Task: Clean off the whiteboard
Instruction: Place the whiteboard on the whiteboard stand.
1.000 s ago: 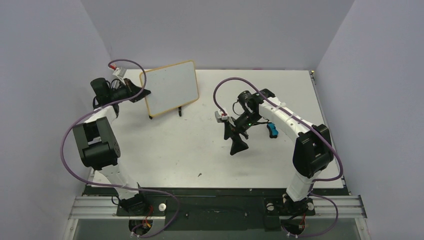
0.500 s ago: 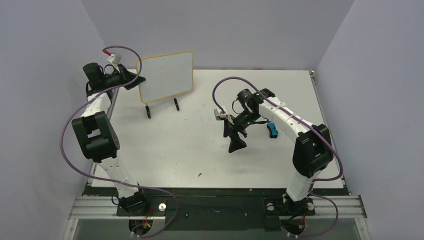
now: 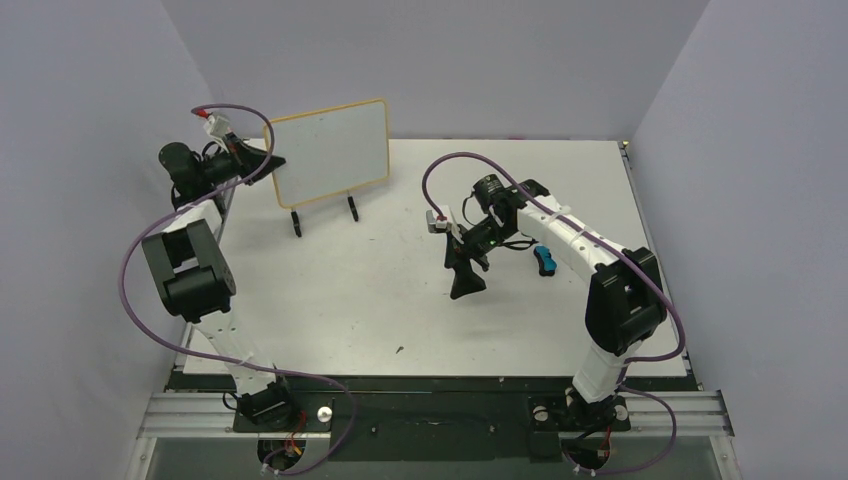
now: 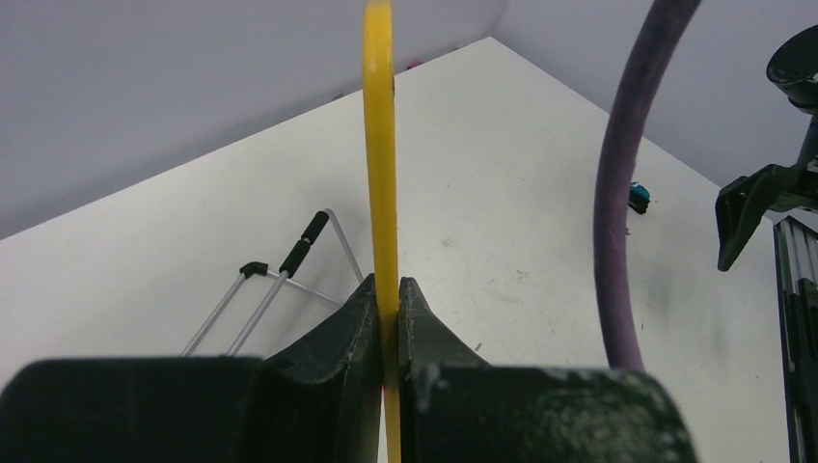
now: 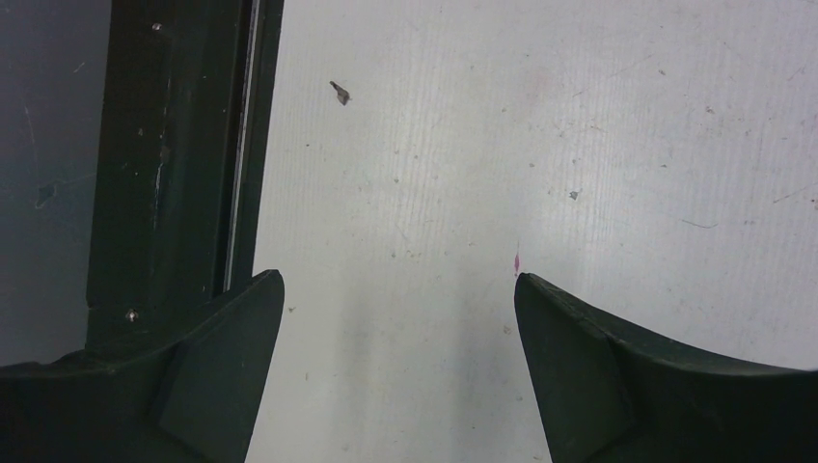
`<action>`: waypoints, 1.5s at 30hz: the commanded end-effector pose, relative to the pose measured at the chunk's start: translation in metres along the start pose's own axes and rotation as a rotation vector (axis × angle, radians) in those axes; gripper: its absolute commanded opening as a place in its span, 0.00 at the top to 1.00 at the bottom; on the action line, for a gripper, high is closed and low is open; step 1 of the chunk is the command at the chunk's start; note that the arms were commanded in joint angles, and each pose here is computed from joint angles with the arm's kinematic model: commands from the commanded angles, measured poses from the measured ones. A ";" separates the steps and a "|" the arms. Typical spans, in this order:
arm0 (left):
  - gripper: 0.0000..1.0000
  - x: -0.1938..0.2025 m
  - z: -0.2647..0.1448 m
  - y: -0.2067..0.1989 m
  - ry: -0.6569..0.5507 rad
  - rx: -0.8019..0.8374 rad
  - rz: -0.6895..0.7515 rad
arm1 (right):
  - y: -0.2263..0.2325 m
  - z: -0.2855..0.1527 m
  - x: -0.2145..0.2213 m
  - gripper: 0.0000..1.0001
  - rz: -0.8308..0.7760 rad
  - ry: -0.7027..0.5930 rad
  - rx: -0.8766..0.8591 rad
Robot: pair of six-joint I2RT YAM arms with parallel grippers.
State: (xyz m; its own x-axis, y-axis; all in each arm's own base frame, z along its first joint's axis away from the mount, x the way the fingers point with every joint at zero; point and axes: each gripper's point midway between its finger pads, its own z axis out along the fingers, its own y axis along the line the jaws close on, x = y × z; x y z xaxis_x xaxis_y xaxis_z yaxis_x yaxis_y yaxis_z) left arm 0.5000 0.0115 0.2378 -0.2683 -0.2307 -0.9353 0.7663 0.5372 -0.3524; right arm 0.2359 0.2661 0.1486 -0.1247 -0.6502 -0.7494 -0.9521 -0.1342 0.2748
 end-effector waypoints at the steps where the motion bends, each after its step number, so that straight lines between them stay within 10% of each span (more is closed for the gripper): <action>1: 1.00 -0.023 -0.010 -0.017 -0.031 0.070 0.168 | -0.002 -0.002 -0.007 0.15 0.000 -0.042 0.008; 45: 1.00 0.060 -0.073 0.091 -0.036 -0.044 0.173 | -0.010 0.010 0.003 0.15 0.087 -0.055 -0.050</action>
State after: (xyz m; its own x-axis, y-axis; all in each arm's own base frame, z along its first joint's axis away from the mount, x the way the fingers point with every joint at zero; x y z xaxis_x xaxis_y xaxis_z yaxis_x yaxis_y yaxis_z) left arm 0.4998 0.0884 0.1460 -0.3077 -0.2694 -0.9125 0.7398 0.5354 -0.4075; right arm 0.2400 0.2668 0.1318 -0.2151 -0.6512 -0.7277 -0.9277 -0.0966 0.3607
